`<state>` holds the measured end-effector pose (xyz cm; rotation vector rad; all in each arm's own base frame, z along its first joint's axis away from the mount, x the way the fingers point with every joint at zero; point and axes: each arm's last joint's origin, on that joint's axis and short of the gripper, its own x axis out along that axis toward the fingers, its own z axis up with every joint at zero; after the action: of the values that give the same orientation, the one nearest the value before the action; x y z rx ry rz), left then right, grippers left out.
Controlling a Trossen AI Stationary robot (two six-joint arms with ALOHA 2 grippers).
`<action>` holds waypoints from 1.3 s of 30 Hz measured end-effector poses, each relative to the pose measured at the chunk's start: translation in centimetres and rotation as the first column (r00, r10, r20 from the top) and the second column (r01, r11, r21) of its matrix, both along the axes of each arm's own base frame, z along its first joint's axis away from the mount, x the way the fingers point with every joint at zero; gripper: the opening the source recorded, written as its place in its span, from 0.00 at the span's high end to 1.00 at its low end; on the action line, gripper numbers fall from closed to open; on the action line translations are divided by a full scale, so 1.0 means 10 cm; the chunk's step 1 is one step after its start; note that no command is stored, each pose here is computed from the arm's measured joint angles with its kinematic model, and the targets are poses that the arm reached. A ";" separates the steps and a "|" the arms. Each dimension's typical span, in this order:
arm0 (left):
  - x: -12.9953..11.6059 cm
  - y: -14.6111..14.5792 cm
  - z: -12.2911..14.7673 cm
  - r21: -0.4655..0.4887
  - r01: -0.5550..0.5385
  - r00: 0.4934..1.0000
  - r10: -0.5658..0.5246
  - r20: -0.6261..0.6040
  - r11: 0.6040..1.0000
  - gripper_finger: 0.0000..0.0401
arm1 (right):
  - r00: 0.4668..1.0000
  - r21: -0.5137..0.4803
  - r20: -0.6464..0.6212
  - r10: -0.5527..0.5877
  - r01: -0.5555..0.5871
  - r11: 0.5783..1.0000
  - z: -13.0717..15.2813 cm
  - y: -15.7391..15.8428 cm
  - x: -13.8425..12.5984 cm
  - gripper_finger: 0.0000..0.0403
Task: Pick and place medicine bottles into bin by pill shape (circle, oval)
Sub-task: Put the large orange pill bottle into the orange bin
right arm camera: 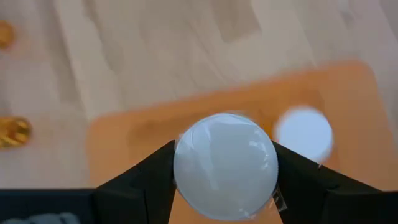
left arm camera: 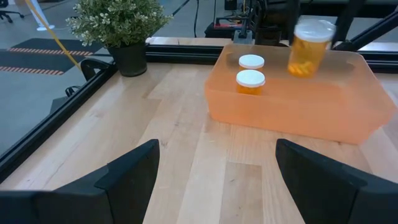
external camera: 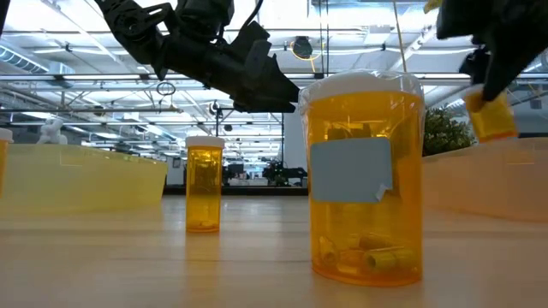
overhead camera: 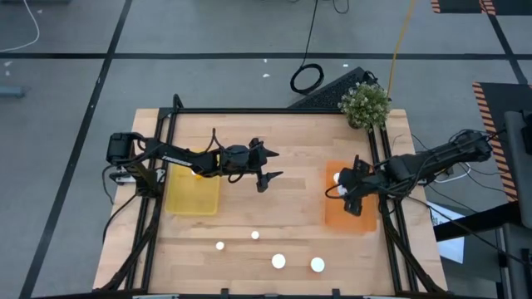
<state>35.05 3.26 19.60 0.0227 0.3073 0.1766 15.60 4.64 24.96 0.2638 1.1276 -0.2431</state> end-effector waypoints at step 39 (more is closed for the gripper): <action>0.00 0.00 0.00 0.000 0.000 1.000 0.000 -0.002 1.000 0.19 | 0.970 -0.022 -0.224 -0.090 0.088 0.996 -0.76 -0.06 -0.28 0.41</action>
<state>35.03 3.26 19.58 0.0228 0.3096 0.1769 12.75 4.06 17.32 0.2816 1.3395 -0.3664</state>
